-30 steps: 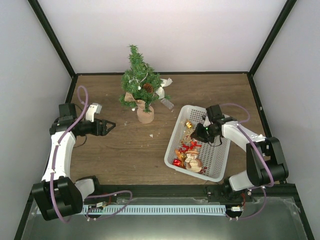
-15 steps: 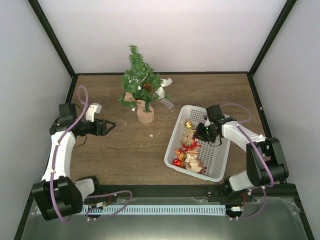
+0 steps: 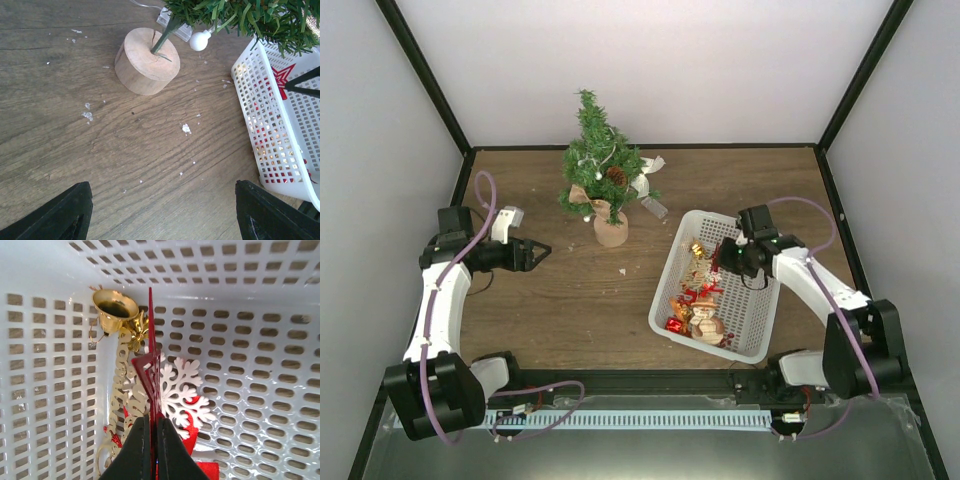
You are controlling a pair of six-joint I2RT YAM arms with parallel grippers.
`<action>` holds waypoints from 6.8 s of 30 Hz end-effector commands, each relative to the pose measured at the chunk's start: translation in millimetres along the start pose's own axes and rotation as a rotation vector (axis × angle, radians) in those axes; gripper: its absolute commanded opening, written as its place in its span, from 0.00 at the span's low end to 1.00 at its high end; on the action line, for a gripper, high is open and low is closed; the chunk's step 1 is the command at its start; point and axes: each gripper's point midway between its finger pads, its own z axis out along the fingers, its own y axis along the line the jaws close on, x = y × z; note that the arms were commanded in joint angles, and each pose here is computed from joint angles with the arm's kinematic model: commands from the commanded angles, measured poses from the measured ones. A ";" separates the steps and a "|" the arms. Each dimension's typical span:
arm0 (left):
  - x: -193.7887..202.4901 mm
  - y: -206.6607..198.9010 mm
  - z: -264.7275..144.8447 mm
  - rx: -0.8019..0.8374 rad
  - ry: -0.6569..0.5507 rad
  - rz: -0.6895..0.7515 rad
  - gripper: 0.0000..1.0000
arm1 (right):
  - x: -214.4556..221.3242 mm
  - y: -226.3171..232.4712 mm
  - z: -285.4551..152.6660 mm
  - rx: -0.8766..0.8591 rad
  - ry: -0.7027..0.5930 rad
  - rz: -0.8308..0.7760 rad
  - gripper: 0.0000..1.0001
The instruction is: Decorate the small christmas tree
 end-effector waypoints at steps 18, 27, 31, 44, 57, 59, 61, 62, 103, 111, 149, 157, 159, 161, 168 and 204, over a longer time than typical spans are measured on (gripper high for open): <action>-7.6 -6.4 -1.4 0.021 -0.017 0.037 0.79 | -7.6 -2.2 -22.1 0.049 -0.060 -0.079 0.06; -7.4 -7.4 -2.6 0.018 -0.020 0.038 0.79 | -2.4 -23.0 -19.8 0.169 -0.021 0.051 0.32; -7.9 -7.5 -2.5 0.019 -0.020 0.039 0.78 | 6.0 -21.3 -20.7 0.149 0.008 0.084 0.33; -7.9 -8.5 -3.9 0.015 -0.024 0.042 0.79 | 19.7 -29.8 -14.2 0.111 0.023 0.254 0.41; -7.8 -7.0 -2.6 0.016 -0.019 0.034 0.79 | 39.9 19.9 -2.5 -0.169 0.167 0.151 0.41; -7.7 -6.9 -2.7 0.015 -0.020 0.034 0.79 | 41.3 20.8 -0.5 -0.177 0.173 0.150 0.41; -7.7 -6.8 -2.4 0.016 -0.019 0.033 0.78 | 42.7 22.2 1.8 -0.184 0.178 0.148 0.41; -7.5 -6.4 -2.3 0.014 -0.018 0.032 0.79 | 43.2 22.7 3.7 -0.186 0.184 0.150 0.41; -6.8 -3.7 -0.3 0.013 -0.009 0.022 0.78 | 39.7 19.7 39.8 -0.207 0.170 0.172 0.24; -7.4 -4.8 -1.9 0.008 -0.017 0.028 0.79 | 22.9 30.2 29.4 -0.244 0.093 0.163 0.09; -8.1 -15.1 -8.2 0.022 -0.038 0.061 0.78 | 15.6 49.5 -16.1 -0.560 -0.099 0.025 0.01; -13.3 -73.5 -20.5 0.238 -0.003 0.138 0.63 | 22.6 63.9 -46.7 -0.651 -0.118 -0.075 0.01; -8.9 -93.7 -15.3 0.309 0.066 0.163 0.62 | 23.6 70.5 -58.3 -0.678 -0.125 -0.110 0.01; -4.9 -116.9 -12.2 0.393 0.128 0.181 0.61 | 25.6 76.6 -70.9 -0.708 -0.134 -0.144 0.01; -4.1 -177.4 -11.8 0.614 0.240 0.194 0.58 | 47.6 100.0 -111.7 -0.869 -0.101 -0.239 0.01; -17.6 -206.3 -22.1 0.879 0.213 0.047 0.44 | 142.4 234.8 -180.5 -1.177 0.155 -0.565 0.01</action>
